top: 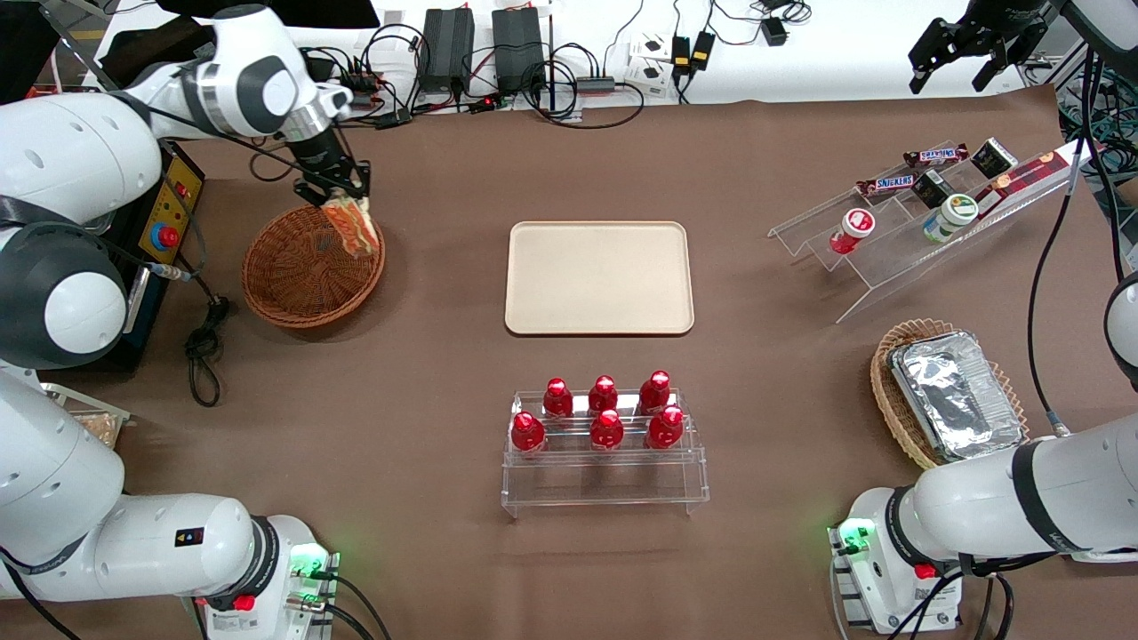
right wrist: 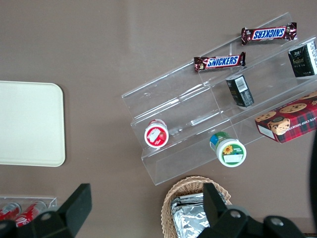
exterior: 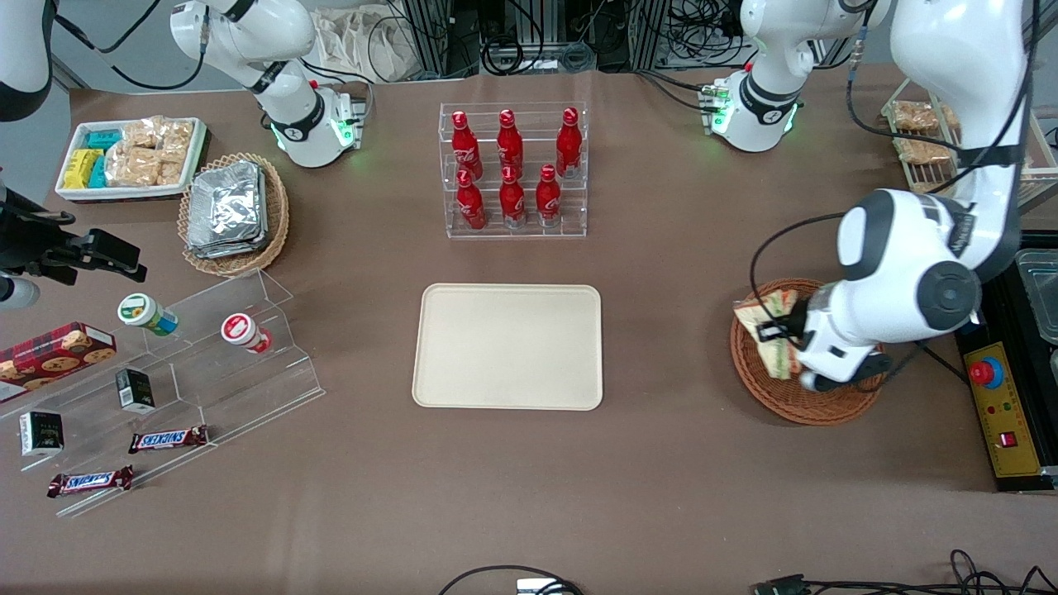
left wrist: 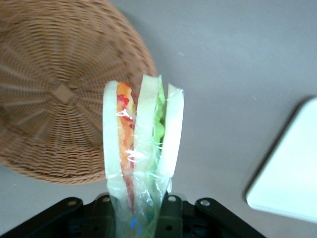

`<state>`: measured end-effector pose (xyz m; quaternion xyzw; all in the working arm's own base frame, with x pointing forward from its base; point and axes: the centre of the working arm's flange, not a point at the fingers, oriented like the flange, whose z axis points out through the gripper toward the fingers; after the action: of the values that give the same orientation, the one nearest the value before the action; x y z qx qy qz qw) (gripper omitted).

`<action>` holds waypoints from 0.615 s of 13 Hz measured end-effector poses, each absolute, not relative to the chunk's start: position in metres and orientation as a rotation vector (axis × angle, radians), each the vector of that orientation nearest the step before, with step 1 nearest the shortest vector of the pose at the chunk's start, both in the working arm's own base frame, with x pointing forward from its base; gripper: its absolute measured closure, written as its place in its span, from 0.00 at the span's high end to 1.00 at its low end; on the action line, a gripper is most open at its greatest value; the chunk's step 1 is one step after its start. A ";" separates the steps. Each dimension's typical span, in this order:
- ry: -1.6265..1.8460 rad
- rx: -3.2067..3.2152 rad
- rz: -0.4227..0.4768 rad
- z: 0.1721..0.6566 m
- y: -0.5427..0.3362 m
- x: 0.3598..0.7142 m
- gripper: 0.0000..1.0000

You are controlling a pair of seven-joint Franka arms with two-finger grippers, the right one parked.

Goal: Place sandwich from basket to tray
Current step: 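Carry the held sandwich with the left gripper over the cream tray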

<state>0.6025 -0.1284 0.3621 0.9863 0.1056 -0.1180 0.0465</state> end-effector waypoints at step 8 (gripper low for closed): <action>-0.095 2.973 -0.398 0.328 -0.284 0.583 0.22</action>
<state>0.5830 -0.2840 0.3284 0.9882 -0.0317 -0.1323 0.0702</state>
